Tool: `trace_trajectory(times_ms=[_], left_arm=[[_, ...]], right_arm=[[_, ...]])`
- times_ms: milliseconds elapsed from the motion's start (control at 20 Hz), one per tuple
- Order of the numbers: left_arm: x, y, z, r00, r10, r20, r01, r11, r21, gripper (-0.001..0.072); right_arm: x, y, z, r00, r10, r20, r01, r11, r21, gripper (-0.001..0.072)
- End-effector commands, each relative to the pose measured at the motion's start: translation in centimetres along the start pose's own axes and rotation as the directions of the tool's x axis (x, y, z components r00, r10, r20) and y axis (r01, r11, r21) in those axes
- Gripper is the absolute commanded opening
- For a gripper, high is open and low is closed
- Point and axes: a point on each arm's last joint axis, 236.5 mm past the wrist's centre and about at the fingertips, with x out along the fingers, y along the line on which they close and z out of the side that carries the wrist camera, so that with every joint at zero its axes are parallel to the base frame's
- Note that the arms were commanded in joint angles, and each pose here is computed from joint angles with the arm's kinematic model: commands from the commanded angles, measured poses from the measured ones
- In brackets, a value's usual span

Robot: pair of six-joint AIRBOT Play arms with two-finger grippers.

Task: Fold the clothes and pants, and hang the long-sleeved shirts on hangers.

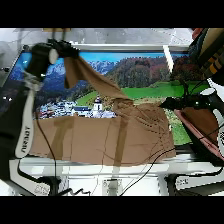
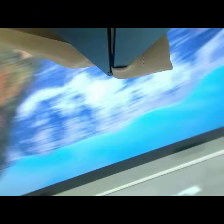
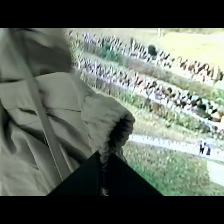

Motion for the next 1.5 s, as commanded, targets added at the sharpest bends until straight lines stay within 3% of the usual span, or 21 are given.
trace_trajectory(times_ms=[0,200,400,650,800,1050,1200,1250,1300,1350,1450], left_arm=[[-4.1,8.6,-2.3,0.983,0.145,-0.110,-0.148,0.989,-0.015,0.0011],[-7.4,15.7,-5.5,0.948,0.241,-0.208,-0.261,0.962,-0.074,0.0011],[-9.3,19.6,-11.6,0.878,0.260,-0.401,-0.329,0.938,-0.112,0.0011],[-8.7,19.0,-22.8,0.685,0.132,-0.717,-0.328,0.934,-0.142,0.0011],[-5.8,17.2,-26.6,0.625,0.067,-0.778,-0.288,0.946,-0.150,0.0011],[0.7,15.1,-25.9,0.731,0.067,-0.679,-0.225,0.963,-0.147,0.0011],[3.4,14.6,-24.2,0.797,0.094,-0.597,-0.248,0.951,-0.182,0.0019],[3.9,14.6,-24.3,0.801,0.096,-0.590,-0.253,0.949,-0.190,0.0160],[4.2,14.5,-24.7,0.799,0.095,-0.593,-0.262,0.944,-0.202,0.0454],[4.2,15.0,-25.4,0.789,0.102,-0.606,-0.300,0.924,-0.235,0.0589],[3.3,16.7,-27.3,0.758,0.100,-0.645,-0.401,0.851,-0.340,0.0587]], right_arm=[[-0.1,-0.9,1.4,0.998,-0.039,0.058,0.037,0.999,0.037,0.0028],[-0.2,-1.6,2.3,0.993,-0.067,0.097,0.061,0.996,0.063,0.0028],[-0.2,-1.6,2.3,0.993,-0.070,0.098,0.064,0.996,0.063,0.0028],[-0.2,-2.1,2.1,0.992,-0.089,0.087,0.084,0.995,0.054,0.0028],[-0.3,-2.8,1.6,0.991,-0.117,0.068,0.115,0.993,0.040,0.0028],[-0.4,-3.6,1.9,0.985,-0.151,0.078,0.149,0.988,0.032,0.0028],[-0.4,-3.6,2.0,0.985,-0.154,0.083,0.152,0.988,0.033,0.0028],[-0.4,-3.6,2.0,0.985,-0.153,0.084,0.150,0.988,0.040,0.0028],[-0.4,-3.6,2.0,0.985,-0.153,0.084,0.149,0.987,0.055,0.0028],[-0.4,-3.6,2.0,0.985,-0.152,0.085,0.147,0.987,0.061,0.0028],[-0.4,-3.6,2.0,0.985,-0.152,0.084,0.145,0.986,0.076,0.0028]])
